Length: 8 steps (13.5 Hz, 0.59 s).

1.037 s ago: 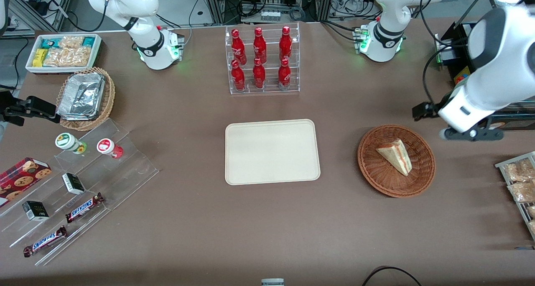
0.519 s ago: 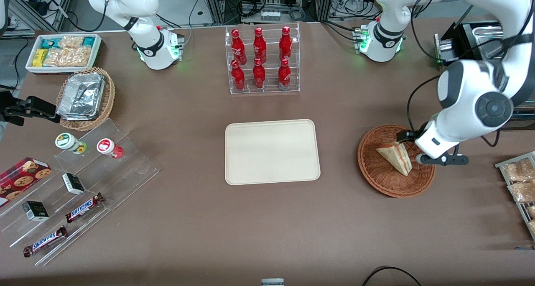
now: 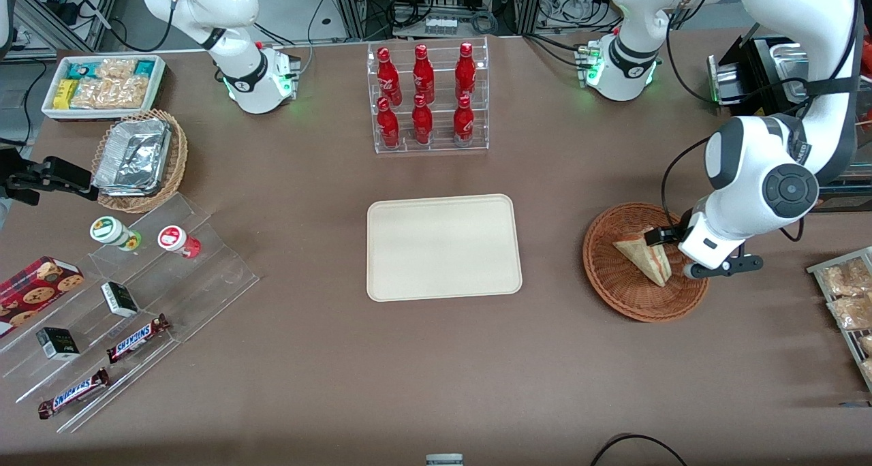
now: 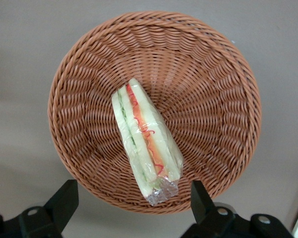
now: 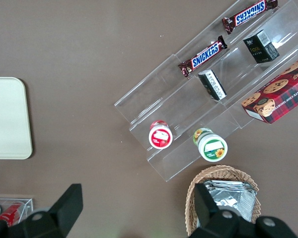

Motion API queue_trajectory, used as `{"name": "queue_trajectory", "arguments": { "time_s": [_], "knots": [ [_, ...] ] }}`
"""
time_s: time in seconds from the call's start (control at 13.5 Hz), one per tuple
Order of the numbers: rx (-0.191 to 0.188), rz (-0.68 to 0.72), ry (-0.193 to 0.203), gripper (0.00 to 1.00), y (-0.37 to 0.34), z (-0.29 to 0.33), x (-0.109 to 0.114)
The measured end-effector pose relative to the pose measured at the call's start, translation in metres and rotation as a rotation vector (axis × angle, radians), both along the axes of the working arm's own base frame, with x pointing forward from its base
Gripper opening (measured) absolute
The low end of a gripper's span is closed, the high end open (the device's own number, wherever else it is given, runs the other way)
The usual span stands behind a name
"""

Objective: Place sandwich from basket to tray
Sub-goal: 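Lower the open left gripper around the sandwich's upright edge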

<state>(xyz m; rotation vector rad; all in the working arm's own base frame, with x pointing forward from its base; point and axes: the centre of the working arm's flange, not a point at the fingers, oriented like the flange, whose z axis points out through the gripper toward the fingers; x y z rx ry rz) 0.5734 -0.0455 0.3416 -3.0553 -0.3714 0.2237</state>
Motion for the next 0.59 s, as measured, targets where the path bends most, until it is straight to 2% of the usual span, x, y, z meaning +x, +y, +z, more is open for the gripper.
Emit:
{"name": "queue_trajectory", "arguments": {
  "time_s": [0.3,0.59],
  "knots": [
    [0.030,0.198,-0.001,1.00,-0.0021,-0.0030,-0.0021],
    [0.035,0.223,0.003,1.00,-0.0069,-0.0070,-0.0049]
  ]
}}
